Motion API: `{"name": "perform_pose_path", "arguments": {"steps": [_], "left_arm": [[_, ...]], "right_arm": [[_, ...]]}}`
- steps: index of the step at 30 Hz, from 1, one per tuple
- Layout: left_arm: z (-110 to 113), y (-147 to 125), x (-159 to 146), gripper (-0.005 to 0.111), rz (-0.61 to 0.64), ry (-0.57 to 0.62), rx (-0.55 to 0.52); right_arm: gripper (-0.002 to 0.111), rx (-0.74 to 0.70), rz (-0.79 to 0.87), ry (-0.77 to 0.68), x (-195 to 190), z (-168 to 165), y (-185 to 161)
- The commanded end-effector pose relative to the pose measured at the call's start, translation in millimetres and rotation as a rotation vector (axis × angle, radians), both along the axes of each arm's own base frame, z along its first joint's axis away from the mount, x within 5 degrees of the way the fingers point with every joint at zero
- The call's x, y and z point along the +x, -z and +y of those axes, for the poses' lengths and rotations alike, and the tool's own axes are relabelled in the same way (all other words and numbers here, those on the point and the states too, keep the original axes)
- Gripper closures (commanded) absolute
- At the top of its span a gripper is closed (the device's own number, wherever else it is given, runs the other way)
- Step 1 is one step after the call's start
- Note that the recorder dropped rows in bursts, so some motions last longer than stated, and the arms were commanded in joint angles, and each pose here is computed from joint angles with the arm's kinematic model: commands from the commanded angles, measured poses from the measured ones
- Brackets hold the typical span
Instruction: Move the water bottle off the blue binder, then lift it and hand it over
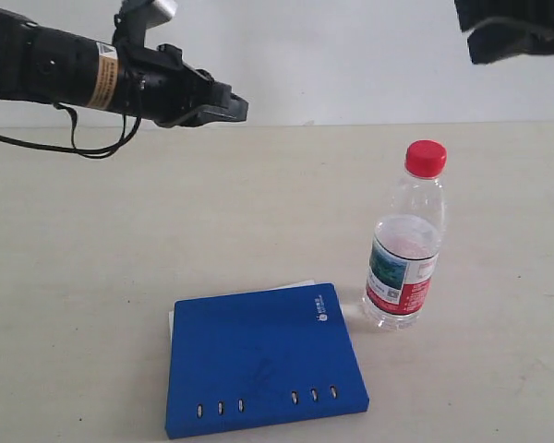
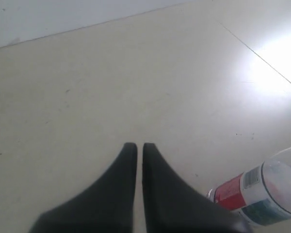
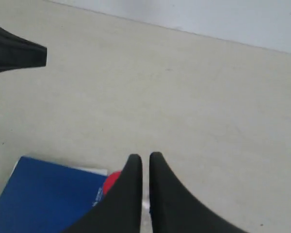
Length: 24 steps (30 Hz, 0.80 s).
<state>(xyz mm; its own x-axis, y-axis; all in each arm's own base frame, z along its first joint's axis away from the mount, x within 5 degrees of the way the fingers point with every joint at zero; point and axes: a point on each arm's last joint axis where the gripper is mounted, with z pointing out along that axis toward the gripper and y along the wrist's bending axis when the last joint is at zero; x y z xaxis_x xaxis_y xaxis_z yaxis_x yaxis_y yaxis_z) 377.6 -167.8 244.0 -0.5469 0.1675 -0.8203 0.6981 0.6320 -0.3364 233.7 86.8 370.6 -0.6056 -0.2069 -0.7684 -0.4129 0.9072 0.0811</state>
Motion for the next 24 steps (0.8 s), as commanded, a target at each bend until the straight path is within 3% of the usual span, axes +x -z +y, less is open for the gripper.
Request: {"name": "perform_pose_path", "arguments": {"steps": [1,2,6,9,12,16,24], "left_arm": [[7,-18,-19,0.102,-0.05,-0.008,0.01],[7,-19,-21,0.102,-0.05,-0.008,0.009],[10,-17,-30,0.102,-0.038,-0.008,0.013],[11,-13,-32,0.102,-0.029,-0.004,0.021],[11,-13,-31,0.102,-0.046,-0.009,0.035],[12,-13,-30,0.102,-0.05,-0.015,0.04],[13,-12,-29,0.102,-0.065,-0.021,0.053]], "right_arm": [[0.1,-0.007,0.051,-0.025,-25,-6,50],[0.092,-0.007,0.065,-0.025,-26,-6,58],[0.034,0.009,0.068,-0.016,-28,-6,64],[0.006,-0.001,0.098,-0.042,-32,-6,65],[0.003,0.023,0.119,-0.106,-34,0,73],[0.003,0.03,0.073,-0.065,-20,1,93],[0.003,0.008,0.221,-0.048,3,9,133]]}}
